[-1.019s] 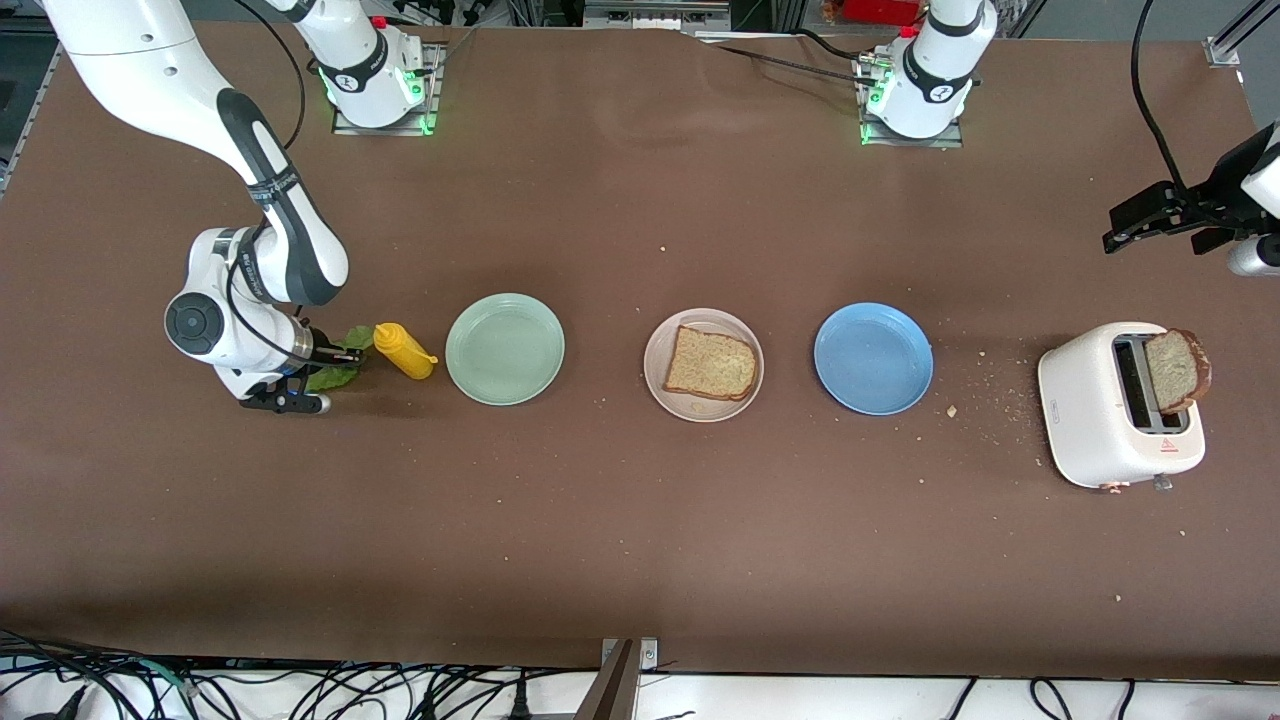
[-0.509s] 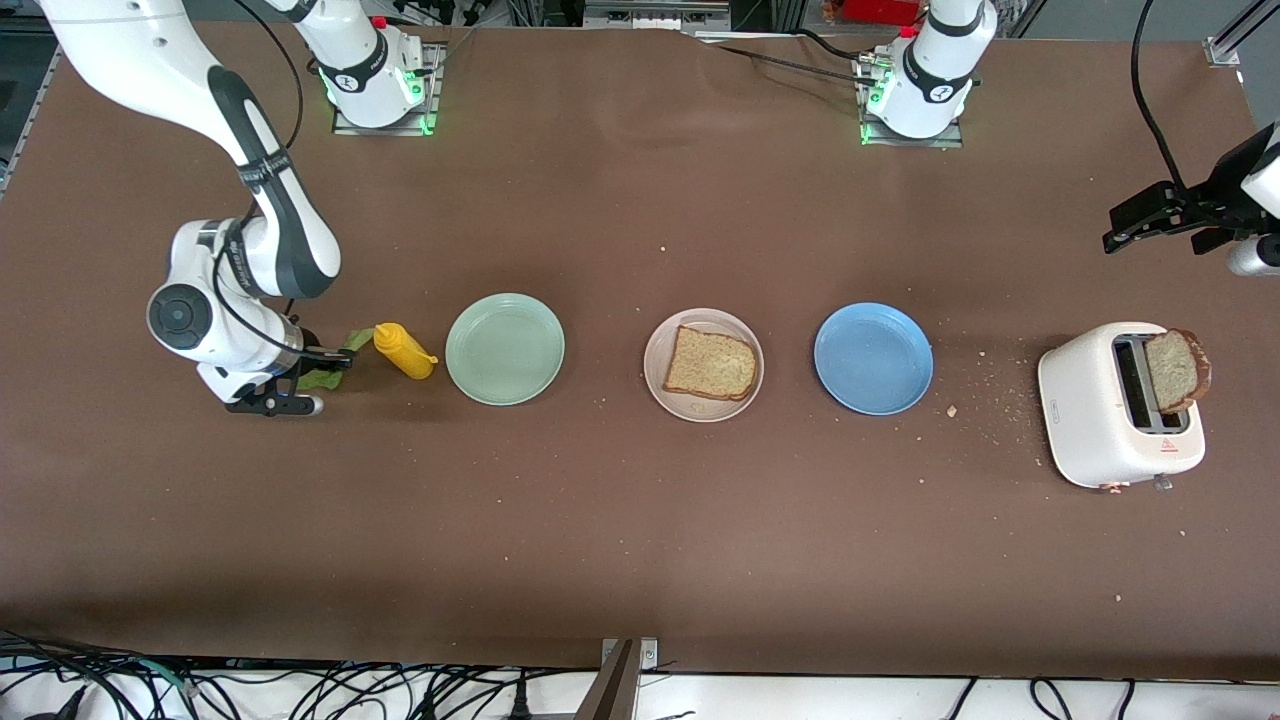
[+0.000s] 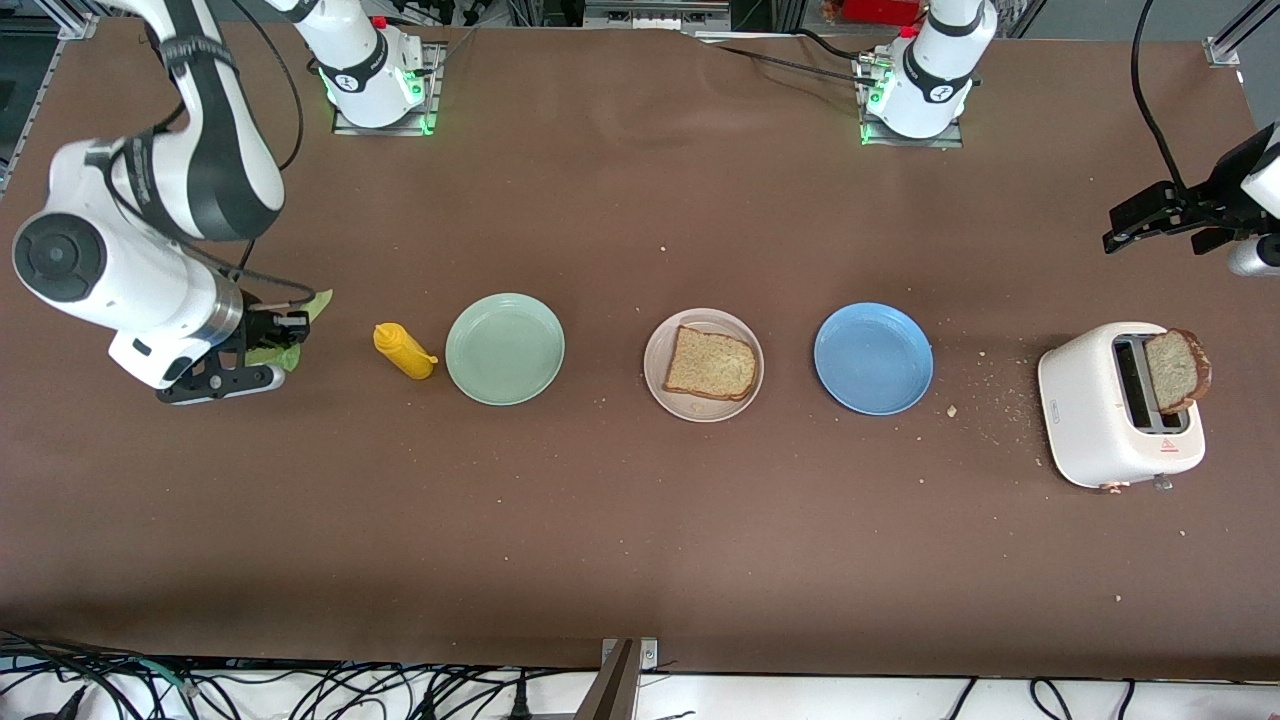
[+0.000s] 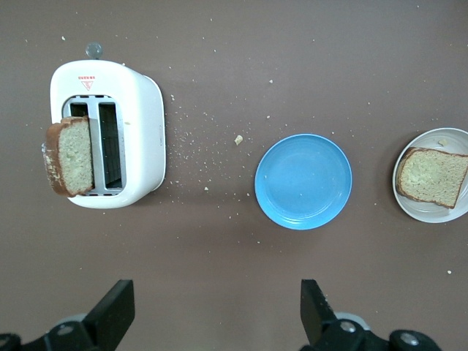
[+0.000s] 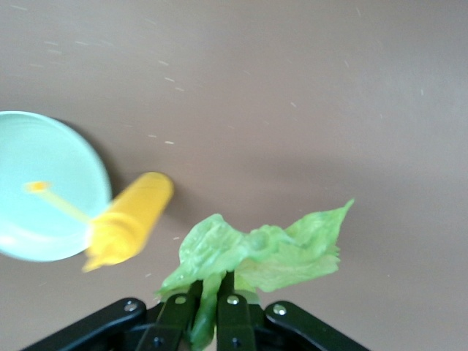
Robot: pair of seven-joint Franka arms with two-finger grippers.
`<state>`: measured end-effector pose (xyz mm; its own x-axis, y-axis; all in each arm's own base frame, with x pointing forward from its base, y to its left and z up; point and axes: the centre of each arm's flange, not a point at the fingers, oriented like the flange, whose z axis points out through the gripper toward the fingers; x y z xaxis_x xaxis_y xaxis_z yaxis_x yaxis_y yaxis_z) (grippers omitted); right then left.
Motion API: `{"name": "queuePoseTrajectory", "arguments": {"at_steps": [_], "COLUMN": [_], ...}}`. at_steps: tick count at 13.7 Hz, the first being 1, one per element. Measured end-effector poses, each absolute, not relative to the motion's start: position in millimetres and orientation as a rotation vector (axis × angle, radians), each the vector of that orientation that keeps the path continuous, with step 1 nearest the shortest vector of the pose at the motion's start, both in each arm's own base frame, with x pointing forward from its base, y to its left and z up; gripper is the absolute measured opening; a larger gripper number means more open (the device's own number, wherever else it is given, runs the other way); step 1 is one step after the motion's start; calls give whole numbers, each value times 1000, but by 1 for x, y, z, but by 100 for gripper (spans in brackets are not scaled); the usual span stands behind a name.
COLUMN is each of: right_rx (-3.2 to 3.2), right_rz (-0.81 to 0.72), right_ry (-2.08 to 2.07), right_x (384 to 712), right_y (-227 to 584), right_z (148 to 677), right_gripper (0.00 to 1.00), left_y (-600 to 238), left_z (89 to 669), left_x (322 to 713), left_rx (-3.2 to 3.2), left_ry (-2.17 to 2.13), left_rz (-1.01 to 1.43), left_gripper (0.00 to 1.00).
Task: Make sandwich in beige plate with both arms
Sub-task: 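Lift the lettuce and carry it over the beige plate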
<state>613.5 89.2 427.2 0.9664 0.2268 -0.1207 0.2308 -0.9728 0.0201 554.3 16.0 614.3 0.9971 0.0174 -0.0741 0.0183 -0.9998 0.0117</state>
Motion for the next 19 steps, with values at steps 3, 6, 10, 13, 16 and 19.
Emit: {"name": "queuePoseTrajectory", "arguments": {"at_steps": [3,6,10,13,16,19], "right_rx": [3086,3141,3227,3319,3406,3481], "right_rz": [-119,-80,-18,-3,89,137], "right_ry": [526,667,793,787,605,427], "right_x": [607,592,580,580,570,551], "right_y": [155,221,301,345,399,454], "right_z": [459,461,429,376,332,315], "right_gripper": [7,7,7,7,7,7], "left_y": [16,17,19,19,19,19], "left_z": [614,614,614,614,614,614], "left_x": [554,554,554,554,554,554], "left_rx": [3127,3127,3127,3127,3127,3127], "left_ry": [28,29,36,36,36,36], "left_rz": [-116,-116,-116,-116,-117,-117], "left_gripper": [100,100,100,100,100,100]}}
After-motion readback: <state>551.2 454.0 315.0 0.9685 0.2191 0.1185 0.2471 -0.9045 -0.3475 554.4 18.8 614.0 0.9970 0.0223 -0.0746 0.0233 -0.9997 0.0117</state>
